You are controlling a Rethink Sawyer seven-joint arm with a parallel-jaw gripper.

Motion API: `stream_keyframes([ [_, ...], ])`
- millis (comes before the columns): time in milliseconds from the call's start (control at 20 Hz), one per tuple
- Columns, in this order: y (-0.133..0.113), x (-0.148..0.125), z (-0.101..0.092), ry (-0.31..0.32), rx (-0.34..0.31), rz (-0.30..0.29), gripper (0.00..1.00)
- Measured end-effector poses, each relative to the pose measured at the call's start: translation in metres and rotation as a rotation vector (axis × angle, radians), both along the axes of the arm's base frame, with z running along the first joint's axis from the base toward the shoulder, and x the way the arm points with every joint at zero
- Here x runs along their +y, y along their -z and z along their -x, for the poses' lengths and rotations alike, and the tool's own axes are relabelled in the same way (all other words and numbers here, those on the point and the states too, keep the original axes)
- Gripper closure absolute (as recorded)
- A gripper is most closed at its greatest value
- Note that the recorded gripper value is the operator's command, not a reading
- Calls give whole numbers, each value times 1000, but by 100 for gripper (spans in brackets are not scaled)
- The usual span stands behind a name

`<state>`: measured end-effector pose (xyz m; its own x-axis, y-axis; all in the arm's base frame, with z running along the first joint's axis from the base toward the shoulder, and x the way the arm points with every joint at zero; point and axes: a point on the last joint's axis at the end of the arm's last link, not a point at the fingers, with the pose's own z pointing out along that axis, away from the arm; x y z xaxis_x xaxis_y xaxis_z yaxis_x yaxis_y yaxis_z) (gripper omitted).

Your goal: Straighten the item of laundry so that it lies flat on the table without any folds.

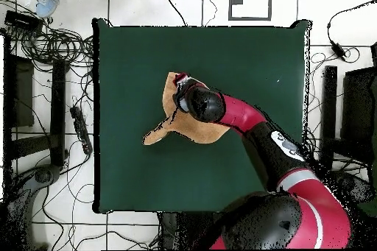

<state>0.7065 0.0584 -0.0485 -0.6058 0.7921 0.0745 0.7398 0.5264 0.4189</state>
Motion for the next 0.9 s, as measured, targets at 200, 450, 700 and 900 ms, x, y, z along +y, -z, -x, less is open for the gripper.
stream_keyframes([
  [200, -1, 2, -2, 1, -13, 3, 0],
  [450, -1, 2, -3, 2, -14, 3, 0],
  [700, -1, 2, -3, 2, -14, 3, 0],
  [900, 4, 3, -2, 5, -16, 4, 100],
])
